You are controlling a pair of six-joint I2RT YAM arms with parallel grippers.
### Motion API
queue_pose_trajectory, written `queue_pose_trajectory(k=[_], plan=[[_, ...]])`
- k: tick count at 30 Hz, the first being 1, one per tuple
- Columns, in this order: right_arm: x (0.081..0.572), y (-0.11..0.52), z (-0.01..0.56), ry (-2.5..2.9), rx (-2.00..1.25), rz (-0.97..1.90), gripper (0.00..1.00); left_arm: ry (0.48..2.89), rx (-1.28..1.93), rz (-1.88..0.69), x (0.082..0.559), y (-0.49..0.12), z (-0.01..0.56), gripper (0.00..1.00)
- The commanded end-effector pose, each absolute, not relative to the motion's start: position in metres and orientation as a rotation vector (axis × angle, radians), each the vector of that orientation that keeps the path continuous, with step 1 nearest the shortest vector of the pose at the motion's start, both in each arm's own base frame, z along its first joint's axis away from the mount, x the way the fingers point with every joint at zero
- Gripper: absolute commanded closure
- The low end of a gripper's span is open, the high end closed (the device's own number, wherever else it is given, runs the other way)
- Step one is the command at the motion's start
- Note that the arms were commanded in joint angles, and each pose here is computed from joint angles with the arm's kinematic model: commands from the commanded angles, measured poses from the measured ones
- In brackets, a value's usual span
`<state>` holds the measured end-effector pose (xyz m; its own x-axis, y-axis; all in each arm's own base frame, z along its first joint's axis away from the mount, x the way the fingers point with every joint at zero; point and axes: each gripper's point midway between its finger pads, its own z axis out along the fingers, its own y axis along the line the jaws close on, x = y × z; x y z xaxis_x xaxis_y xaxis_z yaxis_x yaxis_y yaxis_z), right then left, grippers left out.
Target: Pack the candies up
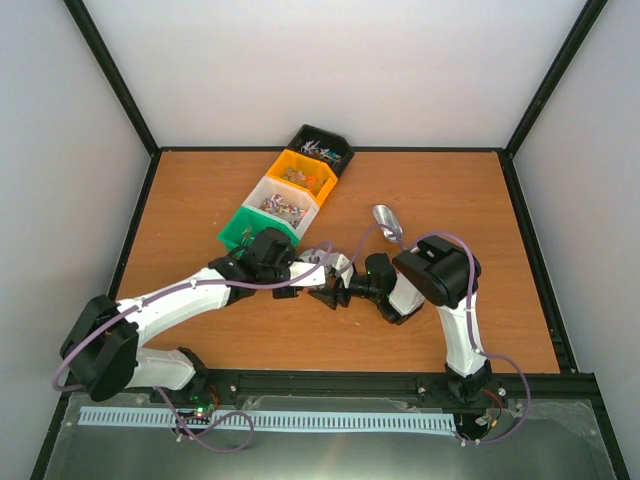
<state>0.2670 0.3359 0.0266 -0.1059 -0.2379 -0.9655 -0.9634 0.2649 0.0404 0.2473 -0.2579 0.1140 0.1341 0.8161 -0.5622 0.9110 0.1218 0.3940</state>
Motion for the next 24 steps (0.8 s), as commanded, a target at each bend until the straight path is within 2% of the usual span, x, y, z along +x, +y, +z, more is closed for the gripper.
queue_pose_trajectory(k=[1, 3, 5, 8, 9, 12, 13, 24], plan=[[0.251, 0.334, 0.017, 1.575, -1.202, 0.973, 0.59, 1.797, 1.66, -0.041, 0.263, -0.222, 0.103, 0.79], [0.251, 0.334, 0.017, 1.576, -1.199, 0.974, 0.59, 1.831, 1.627, -0.082, 0.262, -0.22, 0.105, 0.75], [0.251, 0.334, 0.017, 1.58, -1.196, 0.976, 0.59, 1.879, 1.571, -0.169, 0.257, -0.225, 0.114, 0.58], [0.252, 0.334, 0.018, 1.579, -1.194, 0.974, 0.59, 1.906, 1.528, -0.344, 0.241, -0.237, 0.134, 0.43], [0.252, 0.334, 0.017, 1.58, -1.193, 0.972, 0.59, 1.921, 1.493, -0.357, 0.243, -0.238, 0.138, 0.36], [0.253, 0.335, 0.019, 1.582, -1.184, 0.975, 0.58, 1.938, 1.416, -0.397, 0.247, -0.244, 0.144, 0.03], [0.253, 0.334, 0.019, 1.584, -1.18, 0.976, 0.58, 1.943, 1.396, -0.411, 0.248, -0.246, 0.143, 0.0], [0.259, 0.334, 0.021, 1.586, -1.151, 0.96, 0.58, 1.986, 1.245, -0.488, 0.278, -0.271, 0.146, 0.0]])
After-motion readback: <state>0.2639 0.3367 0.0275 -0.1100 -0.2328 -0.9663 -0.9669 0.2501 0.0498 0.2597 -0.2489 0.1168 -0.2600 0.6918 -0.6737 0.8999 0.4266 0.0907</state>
